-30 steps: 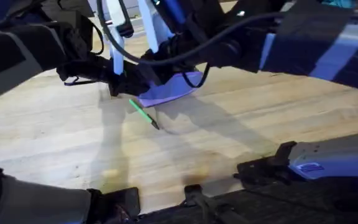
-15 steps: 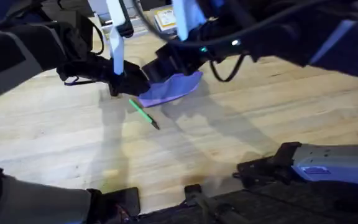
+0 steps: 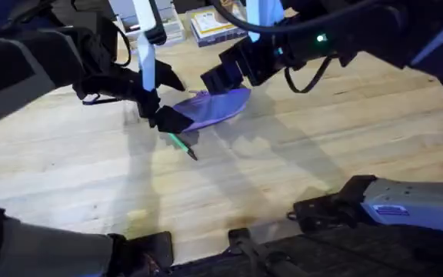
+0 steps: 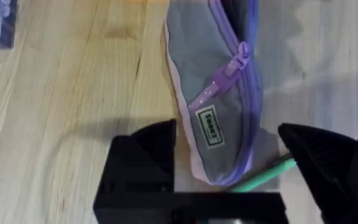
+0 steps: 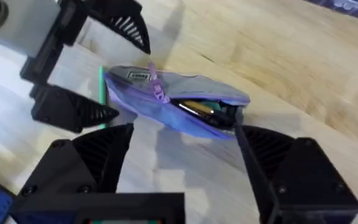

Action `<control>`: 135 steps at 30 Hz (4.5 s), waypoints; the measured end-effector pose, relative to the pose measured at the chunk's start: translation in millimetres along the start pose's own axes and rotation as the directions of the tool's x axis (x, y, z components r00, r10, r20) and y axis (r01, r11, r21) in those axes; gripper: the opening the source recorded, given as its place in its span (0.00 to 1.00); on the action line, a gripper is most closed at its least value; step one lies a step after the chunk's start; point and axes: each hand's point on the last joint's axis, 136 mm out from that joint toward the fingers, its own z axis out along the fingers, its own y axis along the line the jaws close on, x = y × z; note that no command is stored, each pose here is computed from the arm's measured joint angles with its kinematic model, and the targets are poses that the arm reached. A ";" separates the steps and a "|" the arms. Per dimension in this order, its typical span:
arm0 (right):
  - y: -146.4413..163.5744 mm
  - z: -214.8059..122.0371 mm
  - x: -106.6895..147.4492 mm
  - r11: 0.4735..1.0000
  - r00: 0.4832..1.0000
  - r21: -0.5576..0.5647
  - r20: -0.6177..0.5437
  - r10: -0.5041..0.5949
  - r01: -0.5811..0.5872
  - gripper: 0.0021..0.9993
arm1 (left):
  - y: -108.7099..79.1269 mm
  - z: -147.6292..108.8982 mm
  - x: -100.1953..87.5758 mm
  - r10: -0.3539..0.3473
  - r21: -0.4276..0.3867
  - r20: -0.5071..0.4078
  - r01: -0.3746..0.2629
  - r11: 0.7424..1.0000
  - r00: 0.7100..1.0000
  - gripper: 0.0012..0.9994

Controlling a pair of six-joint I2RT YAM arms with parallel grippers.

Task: Unzip the bag, pick up the pens from the table one at a time and place them inside, then zip the bag closed.

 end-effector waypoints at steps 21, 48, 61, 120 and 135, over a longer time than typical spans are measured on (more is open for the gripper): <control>-0.6 -9.1 -21.6 0.659 0.658 0.054 0.040 -0.752 0.750 1.00 | 29.9 -81.4 5.1 -0.046 -0.213 0.103 0.067 0.975 0.994 1.00; -4.2 9.8 -1.5 0.523 0.522 -0.026 -0.036 -0.852 0.852 0.03 | 28.0 -99.5 4.1 -0.025 -0.262 0.091 0.048 0.964 0.996 1.00; 0.8 69.2 23.3 0.411 0.408 -0.189 -0.054 -0.911 0.892 0.03 | 27.3 -99.3 4.5 -0.028 -0.260 0.090 0.051 0.964 0.996 0.99; 12.6 73.5 10.1 0.364 0.378 -0.187 0.046 -0.924 0.912 1.00 | 26.1 -98.9 5.0 -0.032 -0.255 0.089 0.054 0.965 0.995 0.99; 21.6 -24.4 -35.2 0.794 0.786 -0.040 0.183 -0.591 0.607 1.00 | 26.9 -99.1 4.7 -0.028 -0.258 0.090 0.050 0.965 0.996 0.99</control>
